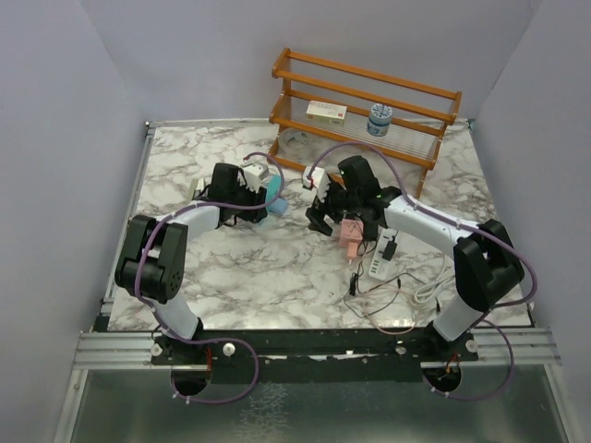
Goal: Pull the plug off the socket
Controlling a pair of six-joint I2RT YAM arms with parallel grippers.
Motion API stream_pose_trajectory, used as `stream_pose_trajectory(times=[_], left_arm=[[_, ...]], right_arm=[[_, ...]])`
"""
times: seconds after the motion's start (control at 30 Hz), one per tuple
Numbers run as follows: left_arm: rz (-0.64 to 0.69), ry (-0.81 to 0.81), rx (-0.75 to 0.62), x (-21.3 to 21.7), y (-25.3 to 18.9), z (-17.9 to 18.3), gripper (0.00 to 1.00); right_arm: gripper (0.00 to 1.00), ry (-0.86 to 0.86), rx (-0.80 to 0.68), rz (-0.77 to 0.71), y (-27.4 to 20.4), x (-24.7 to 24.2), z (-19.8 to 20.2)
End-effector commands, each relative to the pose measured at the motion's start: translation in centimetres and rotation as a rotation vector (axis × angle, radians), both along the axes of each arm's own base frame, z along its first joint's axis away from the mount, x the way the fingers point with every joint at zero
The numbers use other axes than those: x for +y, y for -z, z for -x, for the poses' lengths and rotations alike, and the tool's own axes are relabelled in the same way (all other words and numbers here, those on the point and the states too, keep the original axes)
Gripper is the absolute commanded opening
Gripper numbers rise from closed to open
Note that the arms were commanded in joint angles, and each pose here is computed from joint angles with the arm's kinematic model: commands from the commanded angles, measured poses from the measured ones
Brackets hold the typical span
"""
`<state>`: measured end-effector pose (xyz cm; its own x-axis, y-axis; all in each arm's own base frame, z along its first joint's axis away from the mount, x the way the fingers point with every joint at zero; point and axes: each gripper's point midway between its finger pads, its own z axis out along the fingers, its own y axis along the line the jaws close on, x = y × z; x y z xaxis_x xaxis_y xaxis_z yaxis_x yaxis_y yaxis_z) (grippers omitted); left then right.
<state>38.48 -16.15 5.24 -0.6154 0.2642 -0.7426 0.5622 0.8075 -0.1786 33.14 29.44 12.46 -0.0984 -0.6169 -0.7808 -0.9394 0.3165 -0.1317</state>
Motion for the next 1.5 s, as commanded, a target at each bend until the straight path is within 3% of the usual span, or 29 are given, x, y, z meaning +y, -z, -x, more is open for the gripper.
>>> stream_pose_trajectory(times=[0.0,0.27,0.5,0.73,1.17,1.47], left_arm=[[0.030,0.054,0.069,-0.7,1.1,2.1,0.27],[0.029,0.114,0.052,-0.2,-0.4,5.7,0.16],[0.086,0.151,0.058,-0.9,-1.4,7.5,0.00],[0.089,0.145,0.089,-0.9,0.2,8.0,0.00],[0.132,0.202,0.134,-1.8,0.5,9.1,0.00],[0.121,0.197,0.155,-1.7,0.9,9.0,0.00]], right_arm=[[0.87,0.024,0.073,-0.203,0.2,3.4,-0.4],[0.86,0.155,0.182,-0.373,2.5,5.2,-1.2],[0.86,0.155,0.255,-0.391,5.1,6.9,0.7],[0.84,0.182,0.285,-0.355,8.1,7.6,1.9],[0.81,0.174,0.146,-0.250,9.9,8.7,0.7],[0.66,0.194,0.097,-0.176,11.4,8.8,0.6]])
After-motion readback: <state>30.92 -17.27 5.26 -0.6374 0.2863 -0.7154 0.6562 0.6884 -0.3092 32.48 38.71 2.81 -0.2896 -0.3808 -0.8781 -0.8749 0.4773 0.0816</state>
